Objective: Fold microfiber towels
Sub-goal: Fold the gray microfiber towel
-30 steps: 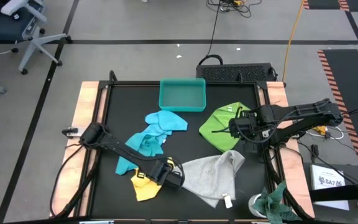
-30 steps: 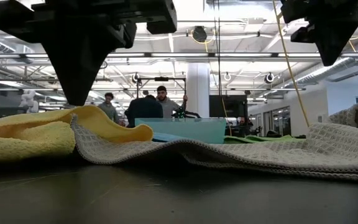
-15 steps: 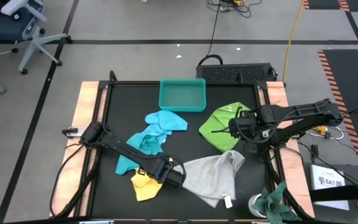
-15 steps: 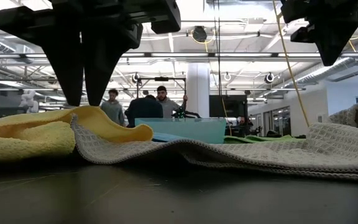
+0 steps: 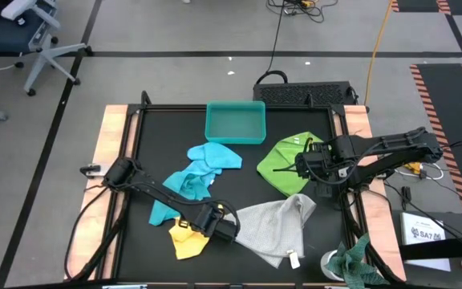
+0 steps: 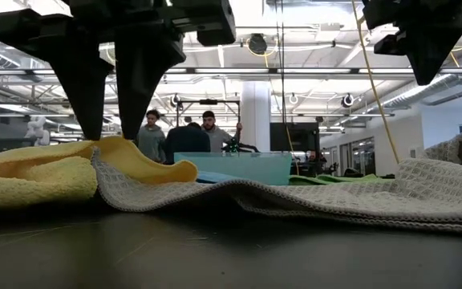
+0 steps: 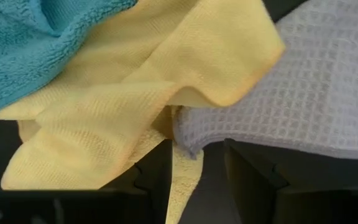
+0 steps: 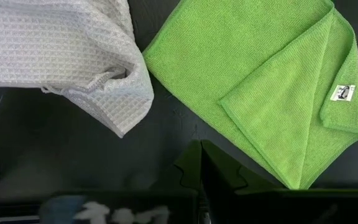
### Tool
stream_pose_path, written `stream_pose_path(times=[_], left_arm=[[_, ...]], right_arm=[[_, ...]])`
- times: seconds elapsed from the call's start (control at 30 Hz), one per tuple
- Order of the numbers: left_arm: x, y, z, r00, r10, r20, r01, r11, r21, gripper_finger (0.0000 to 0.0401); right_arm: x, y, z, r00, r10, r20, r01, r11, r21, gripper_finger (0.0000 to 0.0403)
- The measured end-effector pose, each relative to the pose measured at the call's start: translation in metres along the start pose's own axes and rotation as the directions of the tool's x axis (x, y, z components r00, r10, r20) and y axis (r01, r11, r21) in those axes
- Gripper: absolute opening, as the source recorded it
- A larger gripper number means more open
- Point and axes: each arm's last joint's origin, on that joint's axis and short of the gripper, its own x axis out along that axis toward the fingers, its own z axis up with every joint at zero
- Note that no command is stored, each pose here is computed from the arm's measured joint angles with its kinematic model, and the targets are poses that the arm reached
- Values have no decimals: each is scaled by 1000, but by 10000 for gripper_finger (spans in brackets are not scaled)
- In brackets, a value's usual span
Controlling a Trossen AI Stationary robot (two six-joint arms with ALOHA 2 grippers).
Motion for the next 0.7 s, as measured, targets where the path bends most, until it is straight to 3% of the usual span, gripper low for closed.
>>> stream_pose_path(times=[0.33, 0.7], left_arm=[[20, -3, -1, 997, -80, -23, 80, 997, -14, 147], [27, 6, 0, 996, 12, -93, -19, 997, -78, 147]], right_arm=[[0, 0, 0, 1000, 0, 0, 0, 1000, 0, 0], [0, 0, 0, 1000, 4, -1, -4, 1000, 0, 0]])
